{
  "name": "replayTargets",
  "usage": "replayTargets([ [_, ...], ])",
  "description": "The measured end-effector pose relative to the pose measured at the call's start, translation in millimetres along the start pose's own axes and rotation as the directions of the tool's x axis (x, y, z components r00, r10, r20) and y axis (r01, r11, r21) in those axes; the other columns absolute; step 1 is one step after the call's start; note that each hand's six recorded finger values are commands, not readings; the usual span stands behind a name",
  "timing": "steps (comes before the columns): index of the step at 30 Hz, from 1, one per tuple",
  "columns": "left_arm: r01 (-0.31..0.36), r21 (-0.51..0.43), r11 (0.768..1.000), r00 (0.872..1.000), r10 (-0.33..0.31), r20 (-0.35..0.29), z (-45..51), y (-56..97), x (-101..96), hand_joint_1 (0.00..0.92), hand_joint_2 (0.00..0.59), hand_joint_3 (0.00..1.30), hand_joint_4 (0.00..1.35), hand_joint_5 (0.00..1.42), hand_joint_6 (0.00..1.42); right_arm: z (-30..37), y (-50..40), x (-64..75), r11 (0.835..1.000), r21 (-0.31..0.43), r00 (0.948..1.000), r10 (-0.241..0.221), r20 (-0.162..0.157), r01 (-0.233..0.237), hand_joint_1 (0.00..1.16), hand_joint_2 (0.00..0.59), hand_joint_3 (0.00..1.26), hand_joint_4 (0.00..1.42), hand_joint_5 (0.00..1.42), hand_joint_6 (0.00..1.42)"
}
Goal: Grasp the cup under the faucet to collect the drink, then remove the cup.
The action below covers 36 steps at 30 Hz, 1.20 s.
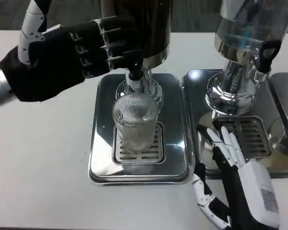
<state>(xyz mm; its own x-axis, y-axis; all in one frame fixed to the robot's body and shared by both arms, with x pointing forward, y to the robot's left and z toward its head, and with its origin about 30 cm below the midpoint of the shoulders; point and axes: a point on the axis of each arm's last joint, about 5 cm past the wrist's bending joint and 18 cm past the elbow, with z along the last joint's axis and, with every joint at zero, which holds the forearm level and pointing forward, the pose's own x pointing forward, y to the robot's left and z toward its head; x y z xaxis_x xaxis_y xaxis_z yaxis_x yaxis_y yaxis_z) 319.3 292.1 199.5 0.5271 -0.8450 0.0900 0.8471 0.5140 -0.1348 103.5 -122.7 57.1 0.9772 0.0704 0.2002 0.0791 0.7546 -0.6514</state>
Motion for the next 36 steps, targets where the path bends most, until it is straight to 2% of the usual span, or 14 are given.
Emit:
replayTargets([
  [7,-0.019,0.081,0.997,1.0,0.017,0.016,2.5,-1.0,5.7,0.0,0.068,0.24,0.1,0.12,0.11,0.5,1.0,0.6,1.0,0.008,1.0,-0.006,-0.005,0.006,0.53,0.583,0.15,0.02,0.02,0.34],
  [13,0.001,0.138,0.99,0.999,-0.006,0.037,4.7,-3.7,14.7,0.0,0.074,0.24,0.1,0.12,0.11,0.2,0.6,1.1,1.0,0.008,0.9999,-0.009,-0.007,0.009,0.53,0.583,0.15,0.02,0.02,0.34],
  [23,0.03,0.142,0.989,0.999,-0.033,0.021,-6.9,-8.1,23.7,0.0,0.088,0.24,0.09,0.12,0.1,-0.4,-0.1,1.2,1.0,0.009,0.9999,-0.012,-0.01,0.012,0.53,0.583,0.15,0.03,0.03,0.34],
  [30,0.037,0.189,0.981,0.999,-0.041,0.017,-5.0,-10.1,23.7,0.0,0.089,0.24,0.09,0.11,0.1,-0.8,-0.5,0.9,1.0,0.014,0.9997,-0.014,-0.019,0.015,0.53,0.583,0.16,0.03,0.03,0.34],
  [36,0.04,0.262,0.964,0.999,-0.048,0.024,-5.2,-14.3,21.0,0.0,0.09,0.24,0.09,0.11,0.09,-0.7,-0.5,-1.6,1.0,0.025,0.9993,-0.013,-0.034,0.014,0.53,0.583,0.16,0.03,0.03,0.34],
])
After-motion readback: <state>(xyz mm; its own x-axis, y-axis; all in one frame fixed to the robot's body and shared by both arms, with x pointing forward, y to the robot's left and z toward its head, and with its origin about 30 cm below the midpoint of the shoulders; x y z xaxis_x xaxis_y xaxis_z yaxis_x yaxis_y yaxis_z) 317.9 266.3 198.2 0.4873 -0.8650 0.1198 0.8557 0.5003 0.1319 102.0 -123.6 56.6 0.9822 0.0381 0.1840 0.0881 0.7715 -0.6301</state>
